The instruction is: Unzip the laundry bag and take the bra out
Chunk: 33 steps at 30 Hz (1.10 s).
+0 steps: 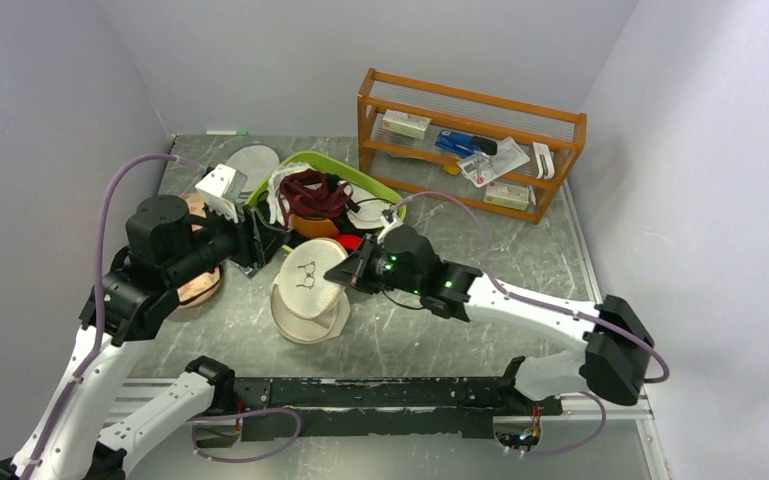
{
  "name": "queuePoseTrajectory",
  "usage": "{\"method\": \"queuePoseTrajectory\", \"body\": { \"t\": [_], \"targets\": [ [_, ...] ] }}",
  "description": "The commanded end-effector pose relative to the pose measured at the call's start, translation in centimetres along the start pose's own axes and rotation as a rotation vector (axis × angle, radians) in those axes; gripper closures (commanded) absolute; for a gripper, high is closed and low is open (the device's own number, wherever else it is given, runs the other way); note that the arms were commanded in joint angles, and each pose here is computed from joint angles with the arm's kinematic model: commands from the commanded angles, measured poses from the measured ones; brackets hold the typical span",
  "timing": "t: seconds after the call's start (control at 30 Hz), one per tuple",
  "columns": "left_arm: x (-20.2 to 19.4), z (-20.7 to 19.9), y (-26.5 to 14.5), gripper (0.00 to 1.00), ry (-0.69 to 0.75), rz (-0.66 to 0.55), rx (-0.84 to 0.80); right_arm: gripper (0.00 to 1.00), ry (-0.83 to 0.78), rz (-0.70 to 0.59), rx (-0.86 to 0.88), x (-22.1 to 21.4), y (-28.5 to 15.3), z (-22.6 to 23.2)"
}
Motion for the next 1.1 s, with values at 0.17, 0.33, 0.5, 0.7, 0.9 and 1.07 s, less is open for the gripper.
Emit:
{"method": "queuePoseTrajectory", "body": {
  "t": [0.17,0.33,0.5,0.7,0.9,1.07],
  "targets": [
    [0.8,1.0,1.8,0.44,0.017,-0.024,0.037,1.00,-0.420,0.062,0.326,0.0,-7.2,1.0],
    [0.0,1.3,2.4,0.43,-0.006,-0.030,0.037,1.00,-0.566,0.061,0.373,1.4,-11.1,1.3],
    [-0.1,1.8,2.5,0.39,0.008,-0.023,0.061,1.00,-0.693,0.113,0.396,1.1,-13.2,2.5],
    [0.4,2.1,2.2,0.34,0.010,-0.035,0.088,1.00,-0.643,0.215,0.494,-0.6,-10.7,2.2],
    [-0.1,2.0,1.1,0.26,-0.017,-0.025,0.097,1.00,-0.528,0.257,0.490,-2.5,-6.8,-0.3],
    [0.1,2.3,0.4,0.25,-0.010,-0.023,0.128,1.00,-0.469,0.292,0.462,-3.5,-3.9,-1.9]
  ]
}}
Point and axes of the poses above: each gripper's point midway between its finger pads, its own y axis out along the fingers, its own z axis along the line the jaws close on, x = y × z, the point moved 1 cm from there along -y, back along the fingers, and after that the axes turned 5 degrees about -y, right-handed, at the moved point
